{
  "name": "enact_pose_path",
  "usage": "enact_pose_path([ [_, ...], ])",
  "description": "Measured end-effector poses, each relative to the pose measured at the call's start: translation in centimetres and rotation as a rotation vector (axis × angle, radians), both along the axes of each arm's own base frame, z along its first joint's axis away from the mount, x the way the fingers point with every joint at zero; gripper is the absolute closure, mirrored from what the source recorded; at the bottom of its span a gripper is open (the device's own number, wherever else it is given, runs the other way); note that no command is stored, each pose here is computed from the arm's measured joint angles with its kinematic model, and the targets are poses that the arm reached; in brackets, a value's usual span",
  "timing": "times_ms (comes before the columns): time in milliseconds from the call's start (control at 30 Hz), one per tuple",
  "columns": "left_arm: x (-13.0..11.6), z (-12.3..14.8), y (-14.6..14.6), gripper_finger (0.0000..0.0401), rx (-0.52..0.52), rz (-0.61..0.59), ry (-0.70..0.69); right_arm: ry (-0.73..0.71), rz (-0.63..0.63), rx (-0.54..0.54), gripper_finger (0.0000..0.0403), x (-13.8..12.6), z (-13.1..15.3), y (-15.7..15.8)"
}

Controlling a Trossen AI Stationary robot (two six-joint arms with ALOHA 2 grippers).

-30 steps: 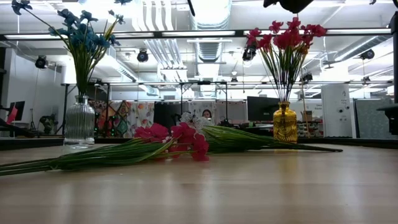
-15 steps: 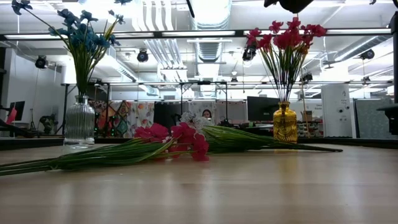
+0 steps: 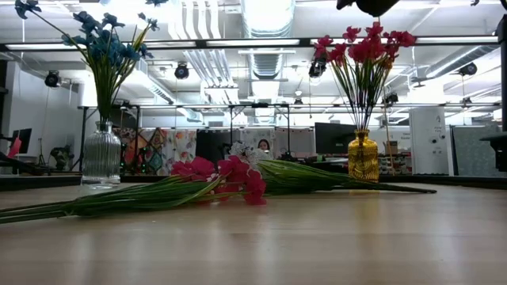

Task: Sort flowers into vase by color
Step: Put the blue flowers into the transparent vase

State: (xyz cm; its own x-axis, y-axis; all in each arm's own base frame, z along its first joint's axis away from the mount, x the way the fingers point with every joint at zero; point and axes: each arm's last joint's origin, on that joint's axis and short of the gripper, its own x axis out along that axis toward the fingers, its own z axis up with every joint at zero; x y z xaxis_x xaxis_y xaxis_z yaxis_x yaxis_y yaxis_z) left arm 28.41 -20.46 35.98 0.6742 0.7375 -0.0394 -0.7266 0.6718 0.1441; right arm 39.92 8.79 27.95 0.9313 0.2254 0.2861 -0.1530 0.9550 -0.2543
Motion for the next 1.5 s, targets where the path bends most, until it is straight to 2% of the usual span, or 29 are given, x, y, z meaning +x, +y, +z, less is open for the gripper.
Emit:
enact_pose_path([
  [267, 0.0, 0.0, 0.0, 0.0348, -0.007, -0.013, 0.012, 0.026, -0.017, 0.017, 0.0224, 0.1, -0.2, -0.1],
  [433, -0.9, 0.5, 0.2, 0.0394, 0.005, -0.022, 0.023, 0.068, -0.044, 0.023, 0.0204, 0.2, -0.5, -0.4],
  [600, -3.3, 2.9, 1.7, 0.0395, -0.005, -0.042, 0.019, 0.11, -0.122, 0.031, 0.02, 0.3, -0.8, -0.8],
  [733, -5.7, 5.4, 3.8, 0.0396, -0.042, -0.077, 0.029, 0.129, -0.13, 0.029, 0.02, 0.3, -0.9, -0.9],
  [867, -7.9, 8.6, 5.8, 0.0399, -0.02, -0.108, 0.052, 0.138, -0.13, 0.027, 0.02, 0.3, -1.0, -0.9],
  [967, -10.4, 12.1, 8.0, 0.0399, 0.004, -0.121, 0.05, 0.148, -0.131, 0.024, 0.0199, 0.4, -1.1, -0.9],
  [1067, -13.1, 13.8, 10.5, 0.0399, 0.034, -0.102, 0.059, 0.149, -0.13, 0.033, 0.02, 0.4, -1.1, -0.9],
  [1133, -14.6, 13.9, 12.0, 0.0399, 0.044, -0.074, 0.059, 0.149, -0.133, 0.033, 0.02, 0.4, -1.1, -1.0],
  [1267, -17.4, 13.0, 14.5, 0.04, -0.01, -0.063, 0.015, 0.168, -0.141, 0.039, 0.02, 0.5, -1.3, -1.4],
  [1500, -19.0, 11.4, 15.8, 0.04, -0.041, -0.09, 0.015, 0.193, -0.169, 0.043, 0.02, 0.7, -1.5, -2.5],
])
